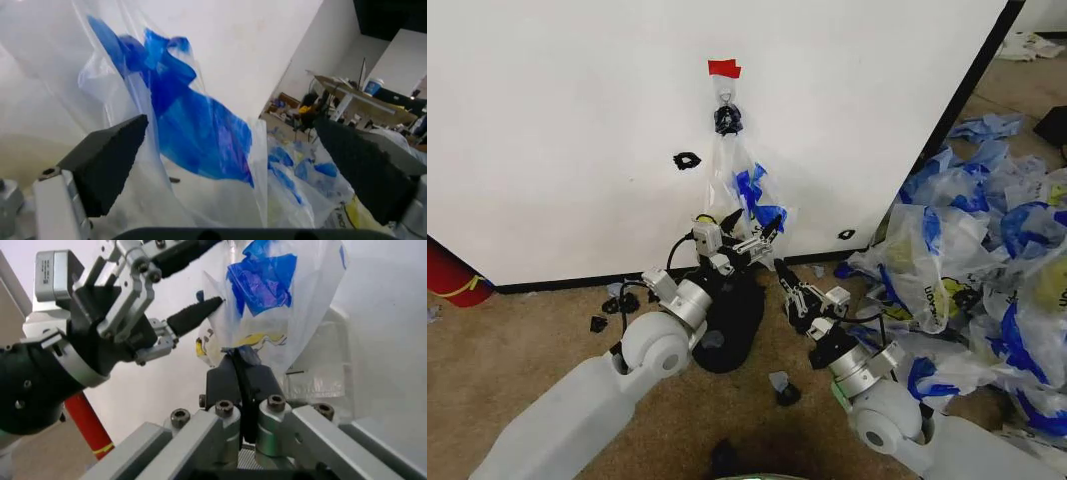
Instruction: Pick up the garbage bag from the wall and place it over the trash bin.
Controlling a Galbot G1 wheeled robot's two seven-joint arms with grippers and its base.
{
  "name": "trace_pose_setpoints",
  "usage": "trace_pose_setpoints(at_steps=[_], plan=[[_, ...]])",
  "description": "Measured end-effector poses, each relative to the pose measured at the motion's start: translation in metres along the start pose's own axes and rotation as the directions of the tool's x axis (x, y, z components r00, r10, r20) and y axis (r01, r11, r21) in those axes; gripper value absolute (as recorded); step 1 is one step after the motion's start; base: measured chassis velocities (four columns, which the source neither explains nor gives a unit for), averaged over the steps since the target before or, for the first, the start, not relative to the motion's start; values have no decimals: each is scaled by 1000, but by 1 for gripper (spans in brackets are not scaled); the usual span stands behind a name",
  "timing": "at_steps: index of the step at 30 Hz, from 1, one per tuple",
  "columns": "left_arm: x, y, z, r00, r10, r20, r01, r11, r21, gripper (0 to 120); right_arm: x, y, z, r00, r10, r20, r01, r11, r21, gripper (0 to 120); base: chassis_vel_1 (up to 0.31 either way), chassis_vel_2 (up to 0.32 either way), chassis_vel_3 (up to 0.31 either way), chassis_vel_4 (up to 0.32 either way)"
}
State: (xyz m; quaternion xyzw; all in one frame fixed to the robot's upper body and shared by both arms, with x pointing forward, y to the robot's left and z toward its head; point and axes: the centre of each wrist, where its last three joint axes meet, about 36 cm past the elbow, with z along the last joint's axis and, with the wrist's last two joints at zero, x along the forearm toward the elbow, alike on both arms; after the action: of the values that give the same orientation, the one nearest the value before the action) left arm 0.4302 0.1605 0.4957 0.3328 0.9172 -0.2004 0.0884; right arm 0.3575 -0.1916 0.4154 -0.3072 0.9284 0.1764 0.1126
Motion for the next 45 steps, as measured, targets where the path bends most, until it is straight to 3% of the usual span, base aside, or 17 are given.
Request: trace_pose_setpoints(at_steps=[37,45], plan=[[8,2,14,1000,-6,-29,4,999,-43,99,2,0,-4,1000,2,8,-2,1000,3,0,0,0,0,0],[3,9,12,1000,-13,-26,10,995,-100,99,2,0,-4,1000,-1,10,1,1000,4,0,0,0,0,0]])
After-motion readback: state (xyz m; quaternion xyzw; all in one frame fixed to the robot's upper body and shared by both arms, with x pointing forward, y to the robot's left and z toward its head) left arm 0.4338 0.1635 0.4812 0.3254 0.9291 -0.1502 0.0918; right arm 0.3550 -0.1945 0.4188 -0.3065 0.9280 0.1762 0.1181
